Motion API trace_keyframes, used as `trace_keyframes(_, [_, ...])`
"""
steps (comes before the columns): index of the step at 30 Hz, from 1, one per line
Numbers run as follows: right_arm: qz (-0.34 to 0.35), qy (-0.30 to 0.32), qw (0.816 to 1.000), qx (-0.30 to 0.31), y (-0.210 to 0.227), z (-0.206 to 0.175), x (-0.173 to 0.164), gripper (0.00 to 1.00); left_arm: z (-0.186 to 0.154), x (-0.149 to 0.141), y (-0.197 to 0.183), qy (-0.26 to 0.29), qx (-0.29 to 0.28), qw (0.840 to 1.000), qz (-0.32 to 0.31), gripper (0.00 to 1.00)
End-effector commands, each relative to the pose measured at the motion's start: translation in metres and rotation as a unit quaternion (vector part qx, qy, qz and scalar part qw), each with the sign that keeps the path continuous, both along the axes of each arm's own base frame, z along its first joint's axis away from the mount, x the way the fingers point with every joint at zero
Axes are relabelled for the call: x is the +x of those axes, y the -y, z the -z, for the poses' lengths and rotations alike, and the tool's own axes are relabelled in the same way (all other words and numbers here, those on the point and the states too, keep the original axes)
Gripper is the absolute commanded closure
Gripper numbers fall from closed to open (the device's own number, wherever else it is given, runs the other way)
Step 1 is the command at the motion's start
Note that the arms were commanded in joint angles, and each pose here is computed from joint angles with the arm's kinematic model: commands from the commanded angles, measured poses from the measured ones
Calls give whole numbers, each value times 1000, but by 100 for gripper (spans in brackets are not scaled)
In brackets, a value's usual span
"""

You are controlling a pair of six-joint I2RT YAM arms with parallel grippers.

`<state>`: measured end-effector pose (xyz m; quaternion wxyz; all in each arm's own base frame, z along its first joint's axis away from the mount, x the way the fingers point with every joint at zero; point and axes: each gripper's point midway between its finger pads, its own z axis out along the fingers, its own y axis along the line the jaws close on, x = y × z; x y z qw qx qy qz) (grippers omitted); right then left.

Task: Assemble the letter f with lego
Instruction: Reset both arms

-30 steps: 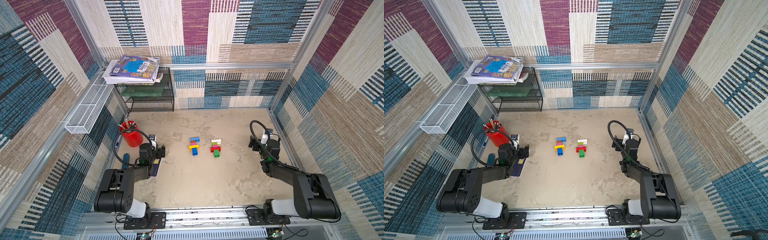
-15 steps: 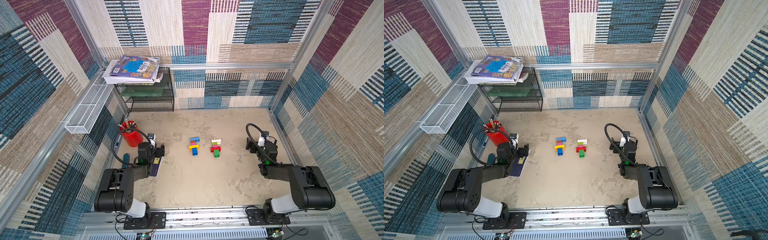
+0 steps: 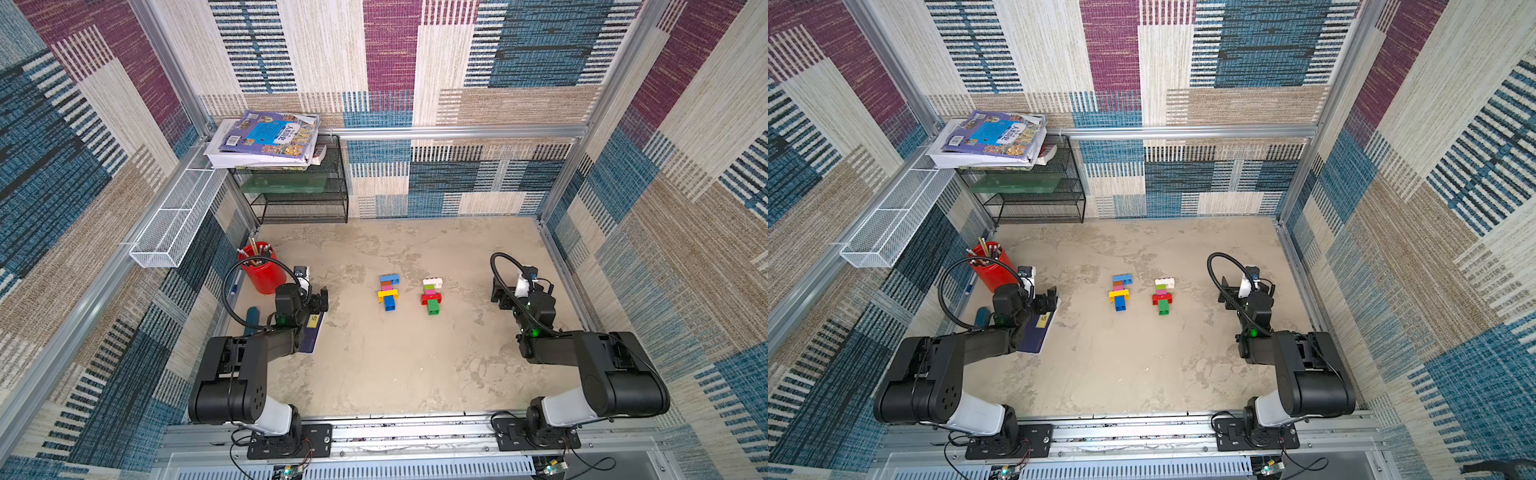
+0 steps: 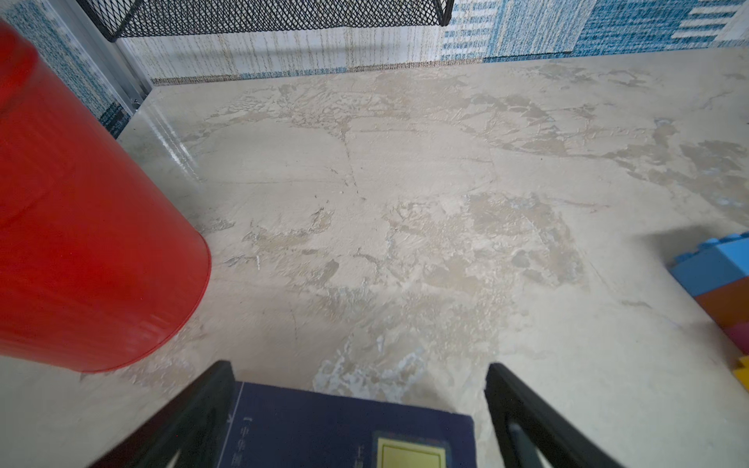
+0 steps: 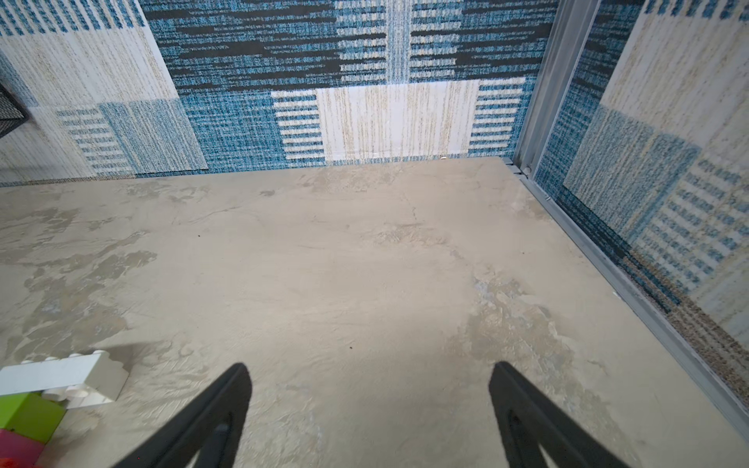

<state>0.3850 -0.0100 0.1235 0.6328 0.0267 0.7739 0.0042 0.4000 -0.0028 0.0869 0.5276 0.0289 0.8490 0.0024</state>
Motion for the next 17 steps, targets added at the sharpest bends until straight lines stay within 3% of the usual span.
trace_keyframes(1, [2, 28, 1000, 3, 1, -14, 2, 5, -2, 2, 1, 2, -8, 1000, 3, 1])
trace_keyframes(17, [7, 30, 1000, -2, 0, -15, 2, 5, -3, 2, 1, 2, -9, 1000, 3, 1])
